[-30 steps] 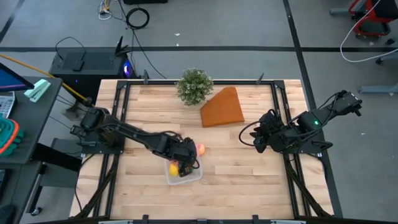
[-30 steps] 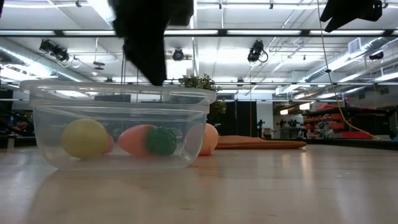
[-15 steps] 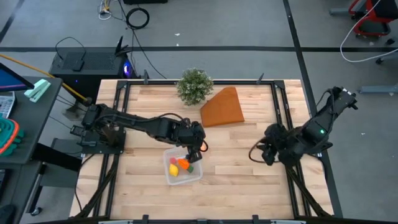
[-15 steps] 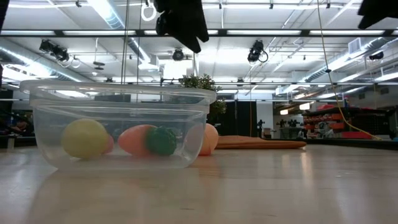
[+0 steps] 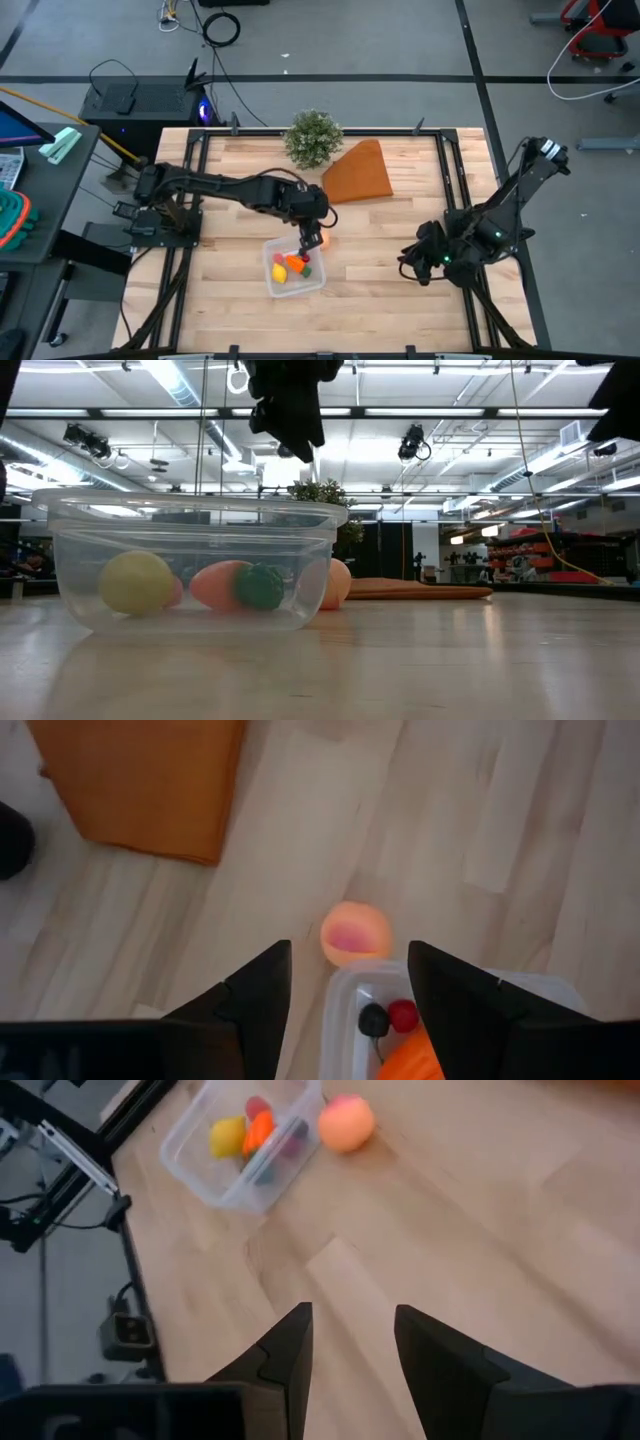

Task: Pick and placing Produce into tupperware
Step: Put the big peach into the transparent bin

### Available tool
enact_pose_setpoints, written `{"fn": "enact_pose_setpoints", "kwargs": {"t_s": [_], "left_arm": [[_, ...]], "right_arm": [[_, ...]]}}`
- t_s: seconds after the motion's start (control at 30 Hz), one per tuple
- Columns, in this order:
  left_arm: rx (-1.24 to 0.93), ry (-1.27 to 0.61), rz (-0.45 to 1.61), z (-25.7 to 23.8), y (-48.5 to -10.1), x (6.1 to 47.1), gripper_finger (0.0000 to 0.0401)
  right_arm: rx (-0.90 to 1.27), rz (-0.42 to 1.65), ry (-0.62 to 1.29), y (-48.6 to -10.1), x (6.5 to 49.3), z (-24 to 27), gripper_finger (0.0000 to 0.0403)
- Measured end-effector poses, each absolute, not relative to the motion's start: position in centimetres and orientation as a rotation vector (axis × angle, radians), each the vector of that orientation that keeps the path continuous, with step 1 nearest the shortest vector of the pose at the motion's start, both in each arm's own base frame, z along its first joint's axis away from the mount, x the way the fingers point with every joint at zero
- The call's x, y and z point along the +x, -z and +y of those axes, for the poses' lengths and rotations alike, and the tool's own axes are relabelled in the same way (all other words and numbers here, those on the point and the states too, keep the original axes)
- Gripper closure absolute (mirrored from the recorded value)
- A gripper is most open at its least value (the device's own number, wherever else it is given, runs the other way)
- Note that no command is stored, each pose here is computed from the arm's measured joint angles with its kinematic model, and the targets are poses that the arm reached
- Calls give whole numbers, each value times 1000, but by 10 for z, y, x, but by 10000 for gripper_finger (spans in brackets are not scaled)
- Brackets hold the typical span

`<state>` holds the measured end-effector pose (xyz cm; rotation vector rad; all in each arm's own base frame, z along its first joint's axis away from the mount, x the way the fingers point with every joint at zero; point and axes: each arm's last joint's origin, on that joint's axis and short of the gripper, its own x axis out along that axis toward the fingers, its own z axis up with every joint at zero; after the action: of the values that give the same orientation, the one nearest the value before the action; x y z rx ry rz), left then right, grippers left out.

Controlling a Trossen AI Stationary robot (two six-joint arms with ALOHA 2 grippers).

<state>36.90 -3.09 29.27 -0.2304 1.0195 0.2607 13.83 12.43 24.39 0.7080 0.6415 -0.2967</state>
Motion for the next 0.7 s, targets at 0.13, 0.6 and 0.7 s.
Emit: {"fn": "enact_pose_setpoints", "kwargs": {"t_s": [0.13,0.6,0.7], "left_arm": [[-253,-290,1015,-20,-293,369,196],[-229,-308,1050,-11,-308,351,202],[-205,-336,978,-13,-327,339,200]], "right_arm": [[551,619,237,-248,150,119,287],[310,734,154,-224,225,70,193],[323,771,199,-211,238,58,175]]}}
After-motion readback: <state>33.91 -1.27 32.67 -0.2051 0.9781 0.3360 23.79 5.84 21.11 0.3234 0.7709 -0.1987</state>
